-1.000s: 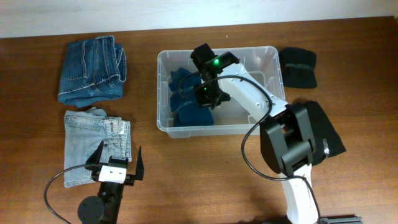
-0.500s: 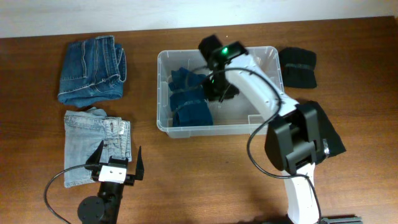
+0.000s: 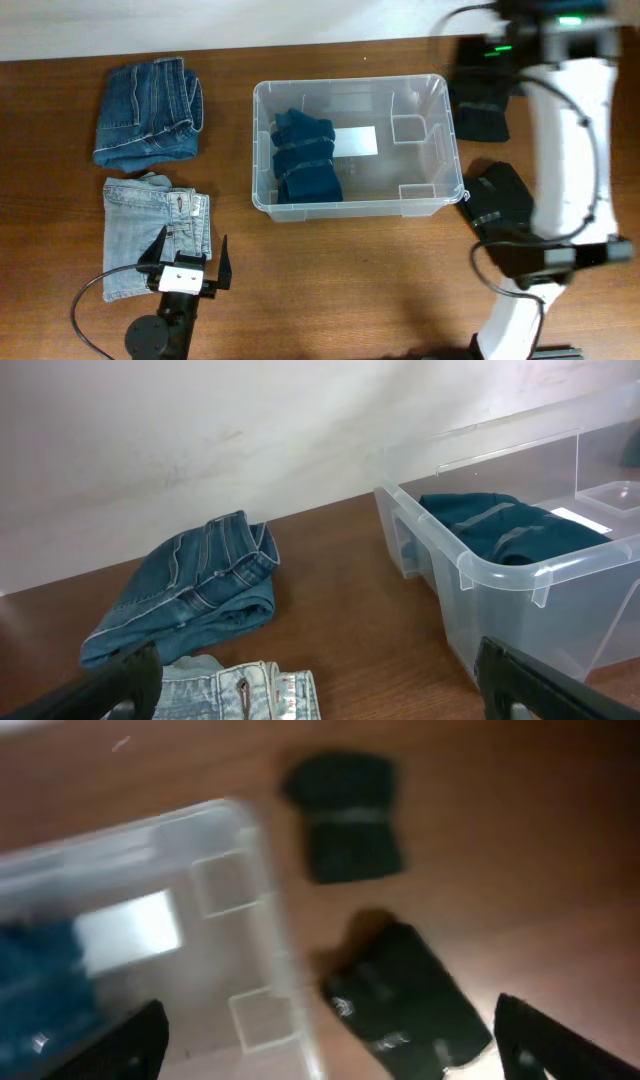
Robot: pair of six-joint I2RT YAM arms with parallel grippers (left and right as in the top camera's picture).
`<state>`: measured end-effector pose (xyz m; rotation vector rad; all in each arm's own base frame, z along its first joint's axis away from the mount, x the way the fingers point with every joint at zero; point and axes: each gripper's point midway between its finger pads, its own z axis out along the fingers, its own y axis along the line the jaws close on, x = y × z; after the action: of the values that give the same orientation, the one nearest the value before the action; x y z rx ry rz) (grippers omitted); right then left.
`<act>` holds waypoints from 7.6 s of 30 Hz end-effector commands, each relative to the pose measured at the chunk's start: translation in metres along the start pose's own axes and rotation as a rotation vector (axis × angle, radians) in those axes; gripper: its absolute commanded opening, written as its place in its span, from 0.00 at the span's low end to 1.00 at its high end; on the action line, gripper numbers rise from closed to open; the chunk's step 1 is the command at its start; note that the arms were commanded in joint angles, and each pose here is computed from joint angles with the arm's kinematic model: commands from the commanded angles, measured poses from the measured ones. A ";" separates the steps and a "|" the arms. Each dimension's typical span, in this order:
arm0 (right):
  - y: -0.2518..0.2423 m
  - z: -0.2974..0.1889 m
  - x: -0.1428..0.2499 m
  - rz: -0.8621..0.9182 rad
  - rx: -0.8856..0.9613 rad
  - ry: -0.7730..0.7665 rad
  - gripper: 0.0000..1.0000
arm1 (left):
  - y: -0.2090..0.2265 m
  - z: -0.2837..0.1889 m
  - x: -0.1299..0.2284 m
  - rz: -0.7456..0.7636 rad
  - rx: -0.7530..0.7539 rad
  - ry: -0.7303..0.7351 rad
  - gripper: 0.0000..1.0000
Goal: Pack container
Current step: 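Move the right gripper back to the black banded bundle, then grasp the black banded bundle with the right gripper, then lift the black bundle and carry it over the bin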
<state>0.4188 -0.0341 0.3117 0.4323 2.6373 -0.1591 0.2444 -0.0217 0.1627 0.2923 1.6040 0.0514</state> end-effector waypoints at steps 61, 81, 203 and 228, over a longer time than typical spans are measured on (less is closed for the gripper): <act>-0.203 0.271 0.136 0.674 -0.063 0.199 0.21 | -0.002 0.000 0.001 0.016 0.009 -0.004 0.99; -0.238 0.187 0.043 0.285 -0.020 0.022 0.99 | -0.002 0.000 0.001 0.016 0.009 -0.004 0.99; 0.189 0.103 0.096 0.314 -0.252 0.251 0.04 | -0.002 0.000 0.001 0.016 0.009 -0.004 0.99; 0.203 0.174 0.140 0.170 -0.326 0.280 0.60 | -0.002 0.000 0.001 0.016 0.009 -0.004 0.99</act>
<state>0.4422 0.1601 0.0816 0.6598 2.8044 0.4042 0.2444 -0.0216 0.1627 0.2920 1.6040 0.0517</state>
